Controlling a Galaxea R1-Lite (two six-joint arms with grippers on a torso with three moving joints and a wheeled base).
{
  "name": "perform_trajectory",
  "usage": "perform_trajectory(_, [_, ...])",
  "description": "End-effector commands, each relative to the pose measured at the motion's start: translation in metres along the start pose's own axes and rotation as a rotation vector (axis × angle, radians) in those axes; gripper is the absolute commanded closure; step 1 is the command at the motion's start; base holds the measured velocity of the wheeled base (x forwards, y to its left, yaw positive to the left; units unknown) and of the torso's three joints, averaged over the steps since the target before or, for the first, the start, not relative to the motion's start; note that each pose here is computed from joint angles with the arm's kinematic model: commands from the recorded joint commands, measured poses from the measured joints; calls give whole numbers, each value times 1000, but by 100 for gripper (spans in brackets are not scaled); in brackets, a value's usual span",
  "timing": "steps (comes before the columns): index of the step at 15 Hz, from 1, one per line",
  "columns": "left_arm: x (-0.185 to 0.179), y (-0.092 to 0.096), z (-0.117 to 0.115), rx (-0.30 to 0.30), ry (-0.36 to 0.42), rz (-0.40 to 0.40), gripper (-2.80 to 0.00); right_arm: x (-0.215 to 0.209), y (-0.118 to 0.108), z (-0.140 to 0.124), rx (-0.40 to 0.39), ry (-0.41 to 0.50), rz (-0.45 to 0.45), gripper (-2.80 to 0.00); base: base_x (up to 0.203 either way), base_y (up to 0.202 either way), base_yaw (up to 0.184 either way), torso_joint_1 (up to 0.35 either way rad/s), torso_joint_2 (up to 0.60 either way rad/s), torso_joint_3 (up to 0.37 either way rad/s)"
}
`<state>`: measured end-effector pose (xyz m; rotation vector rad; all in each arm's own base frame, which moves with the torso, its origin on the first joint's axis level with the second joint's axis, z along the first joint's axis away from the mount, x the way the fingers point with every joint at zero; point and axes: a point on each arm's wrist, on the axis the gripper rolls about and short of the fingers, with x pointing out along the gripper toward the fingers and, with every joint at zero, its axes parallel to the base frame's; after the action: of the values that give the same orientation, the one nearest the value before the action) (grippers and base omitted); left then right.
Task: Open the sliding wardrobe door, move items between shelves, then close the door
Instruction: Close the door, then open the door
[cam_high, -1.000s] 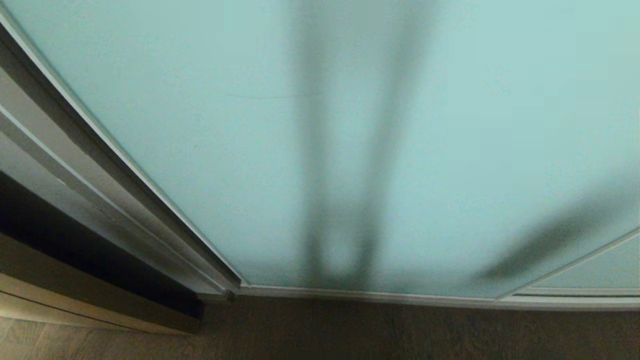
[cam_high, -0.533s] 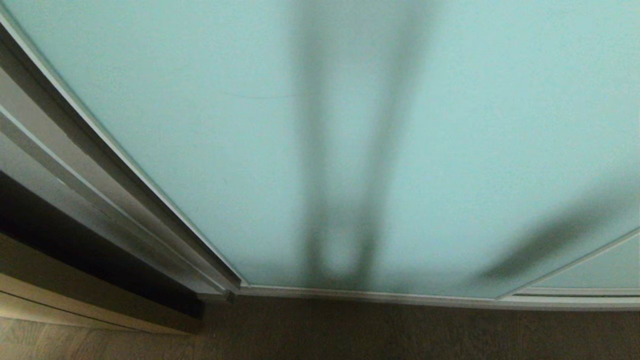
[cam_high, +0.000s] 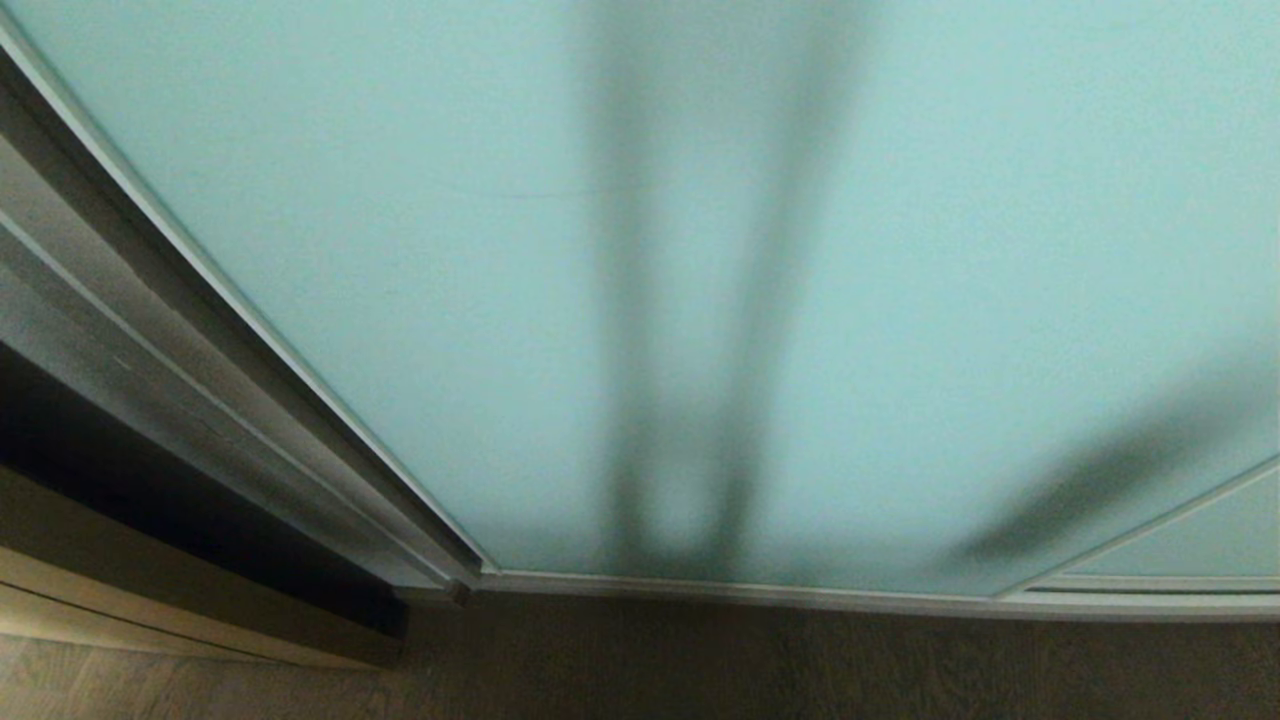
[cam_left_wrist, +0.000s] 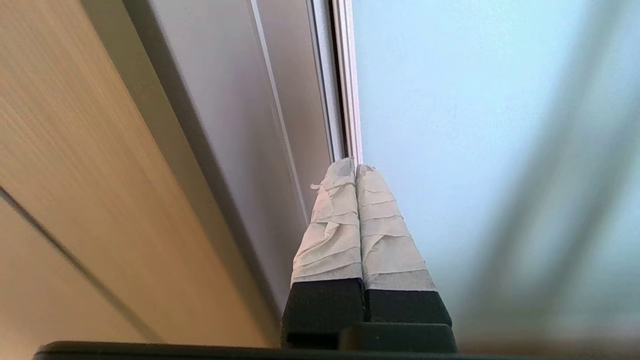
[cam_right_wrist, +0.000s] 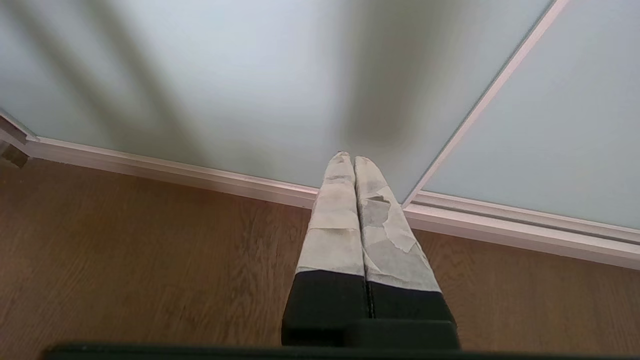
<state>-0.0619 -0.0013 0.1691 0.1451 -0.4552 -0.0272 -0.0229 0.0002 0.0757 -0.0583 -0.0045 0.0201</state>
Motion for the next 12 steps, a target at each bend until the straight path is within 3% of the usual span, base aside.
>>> perform_trajectory(1, [1, 6, 45, 2, -114, 19, 0, 0, 0, 0, 0, -2, 1, 0, 0, 0, 0, 0, 0, 0])
perform_trajectory(3, [15, 13, 81, -18, -164, 52, 0, 0, 0, 0, -1, -2, 1, 0, 0, 0, 0, 0, 0, 0])
perform_trajectory(6, [59, 23, 118, -51, -229, 171, 0, 0, 0, 0, 0, -2, 1, 0, 0, 0, 0, 0, 0, 0])
perform_trajectory(9, [102, 28, 127, -59, -236, 243, 0, 0, 0, 0, 0, -2, 1, 0, 0, 0, 0, 0, 0, 0])
perform_trajectory(12, [135, 31, 131, -69, -239, 250, 0, 0, 0, 0, -1, -2, 1, 0, 0, 0, 0, 0, 0, 0])
